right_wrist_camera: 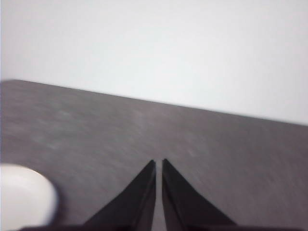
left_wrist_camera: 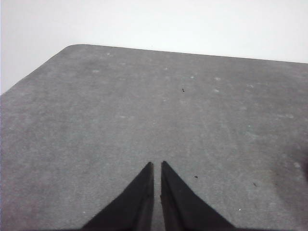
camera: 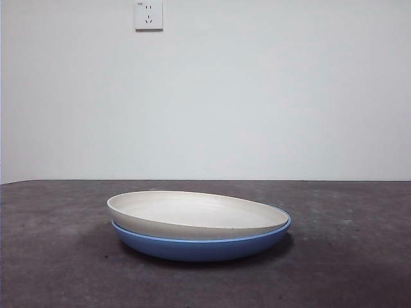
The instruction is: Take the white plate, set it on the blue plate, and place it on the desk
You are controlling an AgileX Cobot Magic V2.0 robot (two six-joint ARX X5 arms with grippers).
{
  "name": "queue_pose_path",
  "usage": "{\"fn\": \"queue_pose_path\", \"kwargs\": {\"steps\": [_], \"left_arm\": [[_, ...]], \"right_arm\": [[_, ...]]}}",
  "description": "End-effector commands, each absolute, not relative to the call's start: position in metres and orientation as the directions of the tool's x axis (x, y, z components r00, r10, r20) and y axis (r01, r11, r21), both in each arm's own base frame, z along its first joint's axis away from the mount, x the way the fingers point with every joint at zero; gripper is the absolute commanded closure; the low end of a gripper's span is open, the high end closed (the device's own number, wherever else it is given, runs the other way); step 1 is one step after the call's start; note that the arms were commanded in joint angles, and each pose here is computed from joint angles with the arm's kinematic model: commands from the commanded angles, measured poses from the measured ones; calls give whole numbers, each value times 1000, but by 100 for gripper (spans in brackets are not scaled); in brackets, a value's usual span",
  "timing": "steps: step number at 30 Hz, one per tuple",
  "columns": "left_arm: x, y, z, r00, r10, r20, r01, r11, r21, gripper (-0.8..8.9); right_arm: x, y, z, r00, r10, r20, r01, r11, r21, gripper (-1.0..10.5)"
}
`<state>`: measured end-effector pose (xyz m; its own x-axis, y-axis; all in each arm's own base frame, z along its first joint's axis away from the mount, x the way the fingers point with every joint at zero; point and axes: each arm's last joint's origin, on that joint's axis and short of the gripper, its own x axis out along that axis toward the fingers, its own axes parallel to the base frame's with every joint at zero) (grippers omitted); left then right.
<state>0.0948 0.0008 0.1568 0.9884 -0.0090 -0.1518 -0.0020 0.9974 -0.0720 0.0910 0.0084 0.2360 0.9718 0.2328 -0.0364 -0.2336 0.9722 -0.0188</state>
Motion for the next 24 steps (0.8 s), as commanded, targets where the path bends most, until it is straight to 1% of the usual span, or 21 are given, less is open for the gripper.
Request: {"fn": "queue_pose_path", "kwargs": {"steps": [1,4,11,16,24], "left_arm": [[96,1,149,984,-2,-178,-11,997,-74,789],[96,1,149,984,-2,-178,-11,997,-74,789],[96,1,149,984,-2,-178,-11,997,-74,789],[96,1,149,984,-2,-178,-11,997,-74,789],[96,1,149,984,-2,-178,-11,997,-74,789]], "right_arm": [[94,4,202,989,125,-72,-127,992,-25,927],[95,0,180,994,28,-101,-31,999,-29,927],[96,-5,159,988,-91,-127,87,995,-40,927],[96,-5,150,981,-97,-168,91,995,-44,927],[96,-5,152,984,-95,-152,90,995,-43,927]]}}
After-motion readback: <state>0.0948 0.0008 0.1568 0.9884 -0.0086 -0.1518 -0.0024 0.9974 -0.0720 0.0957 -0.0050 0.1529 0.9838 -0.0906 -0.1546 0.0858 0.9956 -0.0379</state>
